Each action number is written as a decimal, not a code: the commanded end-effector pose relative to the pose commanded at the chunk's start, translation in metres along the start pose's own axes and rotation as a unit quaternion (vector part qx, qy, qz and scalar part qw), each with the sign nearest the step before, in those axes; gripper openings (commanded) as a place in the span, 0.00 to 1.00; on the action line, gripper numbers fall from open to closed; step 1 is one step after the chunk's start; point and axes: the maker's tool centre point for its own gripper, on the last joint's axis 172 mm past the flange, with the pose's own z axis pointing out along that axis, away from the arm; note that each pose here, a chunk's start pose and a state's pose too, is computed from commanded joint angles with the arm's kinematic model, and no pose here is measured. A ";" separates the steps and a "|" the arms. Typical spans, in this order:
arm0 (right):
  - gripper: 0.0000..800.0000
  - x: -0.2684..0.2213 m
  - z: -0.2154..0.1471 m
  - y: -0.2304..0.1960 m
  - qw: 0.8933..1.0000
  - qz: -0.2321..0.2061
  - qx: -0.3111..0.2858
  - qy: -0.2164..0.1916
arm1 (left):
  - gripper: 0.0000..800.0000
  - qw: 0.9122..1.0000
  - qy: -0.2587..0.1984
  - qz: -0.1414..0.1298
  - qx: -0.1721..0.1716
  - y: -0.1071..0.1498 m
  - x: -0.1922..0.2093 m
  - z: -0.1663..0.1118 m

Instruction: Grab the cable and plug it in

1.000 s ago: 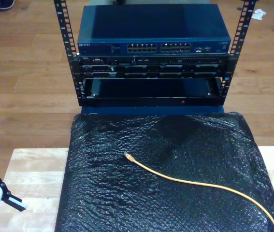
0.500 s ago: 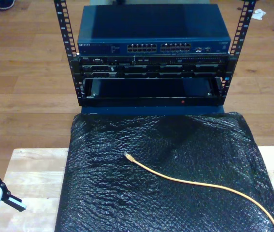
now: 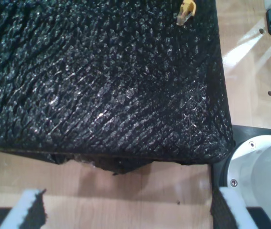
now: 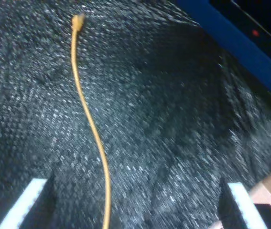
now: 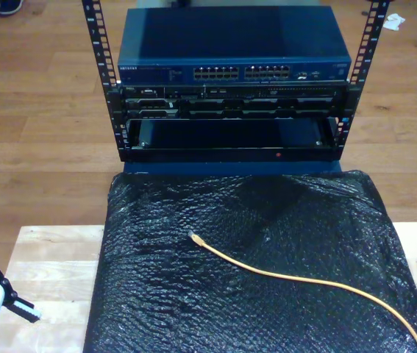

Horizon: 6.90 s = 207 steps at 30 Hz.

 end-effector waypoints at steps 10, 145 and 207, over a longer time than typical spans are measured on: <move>0.99 0.024 0.042 -0.016 0.999 -0.016 0.015 -0.043 | 1.00 1.000 0.001 -0.001 -0.001 0.000 0.000 0.001; 0.02 0.050 0.379 -0.072 0.912 -0.082 -0.083 -0.392 | 1.00 1.000 0.018 -0.010 -0.021 0.001 -0.002 0.006; 0.01 0.070 0.173 -0.103 0.934 -0.217 0.164 -0.230 | 1.00 0.991 0.114 0.004 -0.065 -0.066 0.198 0.064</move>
